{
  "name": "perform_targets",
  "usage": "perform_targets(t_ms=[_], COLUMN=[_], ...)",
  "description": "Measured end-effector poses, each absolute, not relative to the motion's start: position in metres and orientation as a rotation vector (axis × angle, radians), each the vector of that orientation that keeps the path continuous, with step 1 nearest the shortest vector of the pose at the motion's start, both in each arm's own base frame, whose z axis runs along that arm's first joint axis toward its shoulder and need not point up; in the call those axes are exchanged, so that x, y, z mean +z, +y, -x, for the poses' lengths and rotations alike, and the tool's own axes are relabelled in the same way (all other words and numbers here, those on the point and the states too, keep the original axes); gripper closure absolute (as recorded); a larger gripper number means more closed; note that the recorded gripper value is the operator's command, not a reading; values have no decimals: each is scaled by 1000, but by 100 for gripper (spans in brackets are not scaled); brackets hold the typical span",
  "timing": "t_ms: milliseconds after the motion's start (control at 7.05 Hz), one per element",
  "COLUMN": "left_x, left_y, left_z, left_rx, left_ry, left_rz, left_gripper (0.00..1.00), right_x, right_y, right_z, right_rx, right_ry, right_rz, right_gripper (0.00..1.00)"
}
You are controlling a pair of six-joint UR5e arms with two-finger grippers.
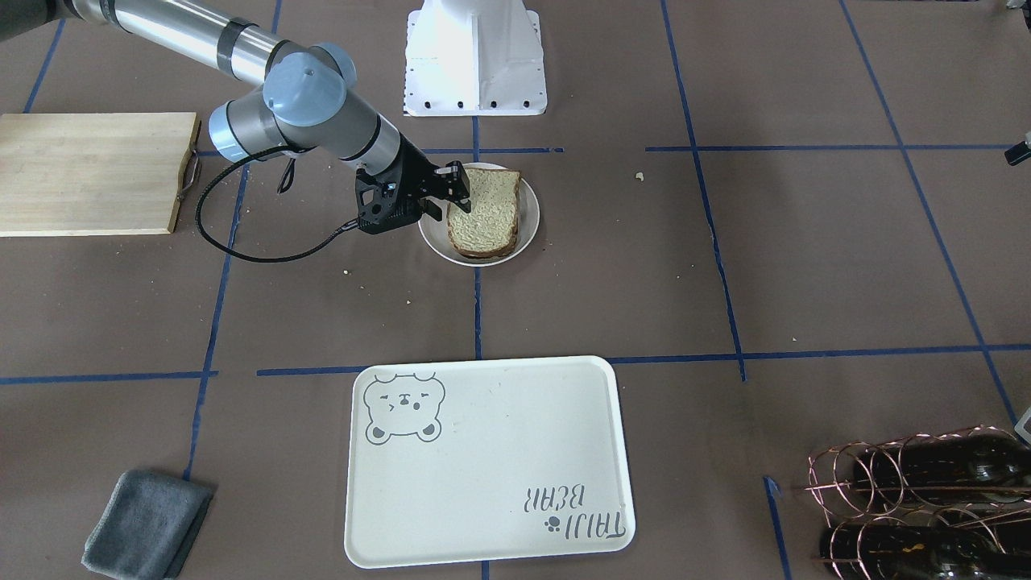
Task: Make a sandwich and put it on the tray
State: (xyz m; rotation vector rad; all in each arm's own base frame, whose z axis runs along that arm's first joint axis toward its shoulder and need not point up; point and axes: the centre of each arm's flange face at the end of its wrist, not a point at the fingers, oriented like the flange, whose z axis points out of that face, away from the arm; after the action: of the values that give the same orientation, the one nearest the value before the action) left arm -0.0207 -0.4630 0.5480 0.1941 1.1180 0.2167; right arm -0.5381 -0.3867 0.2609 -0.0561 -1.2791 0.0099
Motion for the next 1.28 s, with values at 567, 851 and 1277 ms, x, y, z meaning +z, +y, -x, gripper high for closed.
perform_targets(t_ms=[567,851,1277], left_x=[471,409,325], left_y=[-446,-417,-373], left_z=[-129,-253,-424], left_rx=[165,48,-101], left_ry=[1204,1245,1271], left_rz=[-183,-105,63], left_gripper=[0,10,39], right_x=[261,309,332], right_y=[-401,-391,-387], right_z=[416,356,334], right_rx=[136,212,250], right_ry=[-1154,-1088,-1054], right_rz=[137,154,156], right_gripper=[0,0,0])
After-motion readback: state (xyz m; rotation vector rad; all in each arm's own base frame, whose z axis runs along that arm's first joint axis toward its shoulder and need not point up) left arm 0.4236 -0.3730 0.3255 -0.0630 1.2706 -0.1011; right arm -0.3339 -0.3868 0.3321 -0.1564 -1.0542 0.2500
